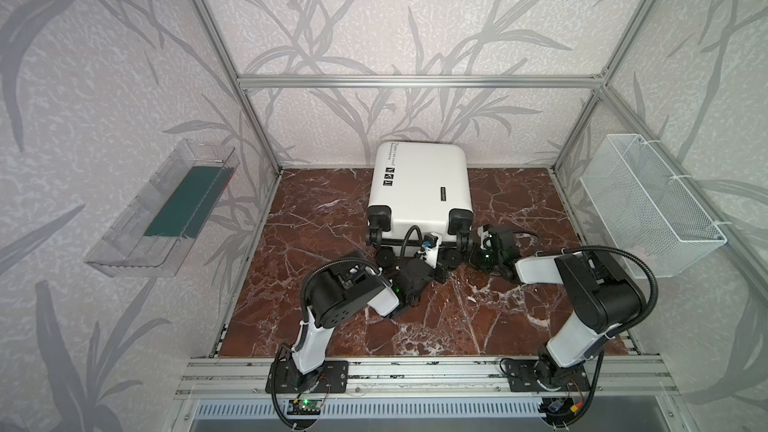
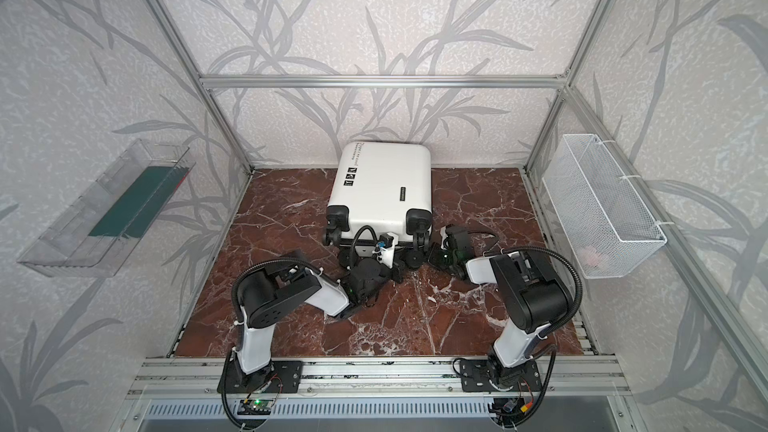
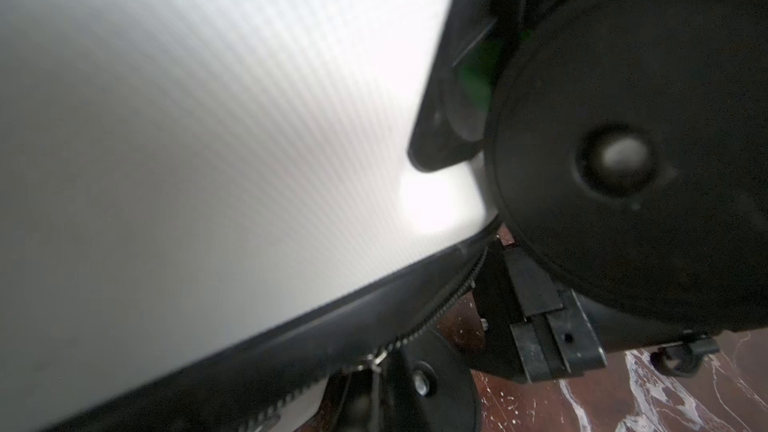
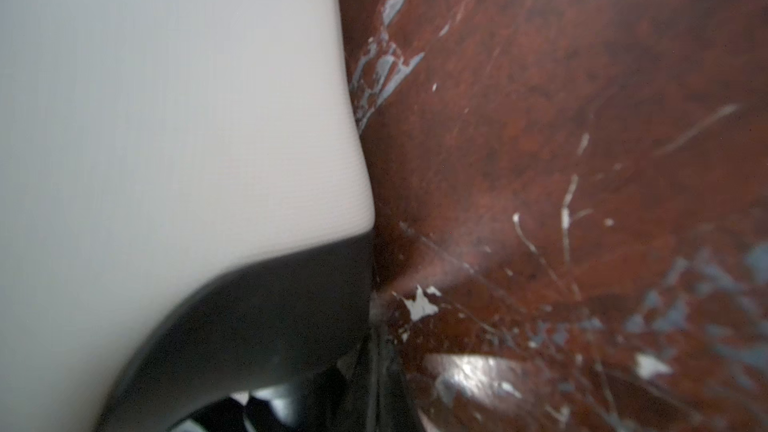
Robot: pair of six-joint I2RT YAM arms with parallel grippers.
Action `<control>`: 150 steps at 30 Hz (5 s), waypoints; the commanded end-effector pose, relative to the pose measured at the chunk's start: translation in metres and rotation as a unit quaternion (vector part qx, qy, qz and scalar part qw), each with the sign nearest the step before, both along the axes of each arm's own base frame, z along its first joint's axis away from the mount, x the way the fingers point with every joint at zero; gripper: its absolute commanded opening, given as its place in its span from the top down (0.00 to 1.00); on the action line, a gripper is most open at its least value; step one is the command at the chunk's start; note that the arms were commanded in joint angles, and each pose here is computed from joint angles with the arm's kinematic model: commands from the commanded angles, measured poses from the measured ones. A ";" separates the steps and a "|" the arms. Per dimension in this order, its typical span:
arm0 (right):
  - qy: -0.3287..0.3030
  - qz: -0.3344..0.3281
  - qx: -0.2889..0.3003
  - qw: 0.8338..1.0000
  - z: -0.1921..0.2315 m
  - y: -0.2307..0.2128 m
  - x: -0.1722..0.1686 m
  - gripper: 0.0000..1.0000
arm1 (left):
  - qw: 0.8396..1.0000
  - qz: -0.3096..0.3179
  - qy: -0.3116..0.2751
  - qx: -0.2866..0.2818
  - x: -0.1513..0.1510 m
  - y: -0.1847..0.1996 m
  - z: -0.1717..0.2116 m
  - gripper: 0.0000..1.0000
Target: Pack the luggage
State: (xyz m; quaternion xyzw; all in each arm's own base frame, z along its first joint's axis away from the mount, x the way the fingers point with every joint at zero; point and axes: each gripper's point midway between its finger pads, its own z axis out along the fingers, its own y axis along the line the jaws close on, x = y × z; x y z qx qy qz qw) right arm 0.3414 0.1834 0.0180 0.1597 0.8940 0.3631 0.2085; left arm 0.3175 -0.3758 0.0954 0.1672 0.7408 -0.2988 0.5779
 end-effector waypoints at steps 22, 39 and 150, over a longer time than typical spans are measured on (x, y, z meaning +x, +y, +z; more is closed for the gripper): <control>0.005 0.037 0.014 0.999 0.002 0.023 -0.009 0.94 | 0.991 -0.118 0.007 0.058 -0.053 0.002 0.024 1.00; 0.000 0.048 -0.010 0.999 0.017 0.014 -0.016 0.92 | 0.992 -0.119 0.010 0.039 -0.060 -0.008 0.038 1.00; -0.196 0.117 -0.269 0.936 0.184 0.035 -0.051 0.75 | 0.991 -0.124 -0.004 0.041 -0.063 0.010 0.046 1.00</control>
